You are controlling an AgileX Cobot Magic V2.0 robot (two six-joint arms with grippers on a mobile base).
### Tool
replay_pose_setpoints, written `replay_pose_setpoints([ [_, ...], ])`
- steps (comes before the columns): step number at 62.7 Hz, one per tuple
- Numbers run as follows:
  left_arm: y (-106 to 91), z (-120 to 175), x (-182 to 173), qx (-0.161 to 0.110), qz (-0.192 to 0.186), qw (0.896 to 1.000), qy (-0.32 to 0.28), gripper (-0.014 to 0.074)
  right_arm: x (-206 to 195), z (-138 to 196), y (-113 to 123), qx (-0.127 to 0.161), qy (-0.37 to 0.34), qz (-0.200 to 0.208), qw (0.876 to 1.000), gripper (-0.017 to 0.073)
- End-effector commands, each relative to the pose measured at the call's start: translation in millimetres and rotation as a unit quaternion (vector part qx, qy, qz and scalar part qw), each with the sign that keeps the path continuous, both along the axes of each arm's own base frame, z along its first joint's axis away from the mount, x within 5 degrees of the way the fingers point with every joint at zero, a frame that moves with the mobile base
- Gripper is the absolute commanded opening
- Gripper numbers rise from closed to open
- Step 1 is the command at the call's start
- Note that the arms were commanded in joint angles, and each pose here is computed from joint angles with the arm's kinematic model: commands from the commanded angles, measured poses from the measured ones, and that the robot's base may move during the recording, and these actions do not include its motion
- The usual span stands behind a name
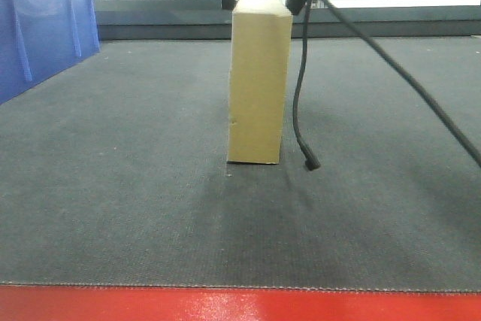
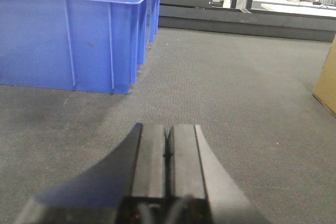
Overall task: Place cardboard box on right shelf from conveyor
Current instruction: 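Close the right gripper on the top of the tan box, then lift the tan box off the conveyor with the right gripper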
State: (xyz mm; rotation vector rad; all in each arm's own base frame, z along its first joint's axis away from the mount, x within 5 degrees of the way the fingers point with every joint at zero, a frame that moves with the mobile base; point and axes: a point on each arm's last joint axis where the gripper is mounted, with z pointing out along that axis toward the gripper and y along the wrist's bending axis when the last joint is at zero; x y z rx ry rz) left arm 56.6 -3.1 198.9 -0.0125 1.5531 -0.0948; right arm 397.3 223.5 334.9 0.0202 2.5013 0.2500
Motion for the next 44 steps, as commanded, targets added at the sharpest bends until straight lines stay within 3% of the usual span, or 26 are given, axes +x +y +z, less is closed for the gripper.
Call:
replay_pose_setpoints([
  [1,0.9,10.1,-1.6,-0.008,0.005,0.999,-0.052,-0.0119,-1.4,34.0,-7.8,0.022,-0.065,-0.002,0.998,0.0603],
  [18,0.9,10.1,-1.6,-0.008,0.005,0.999,-0.052,-0.0119,6.7,14.2,-2.4,0.013,-0.043,-0.001,0.999,0.0579],
  [33,0.9,10.1,-1.6,-0.008,0.005,0.999,-0.052,-0.0119,7.2,12.6,-4.0,0.010,-0.037,-0.003,0.999,0.0241],
  [44,0.9,10.1,-1.6,-0.008,0.005,0.999,-0.052,-0.0119,3.9,25.5,-8.9,0.011,-0.056,0.004,0.998,0.0150],
])
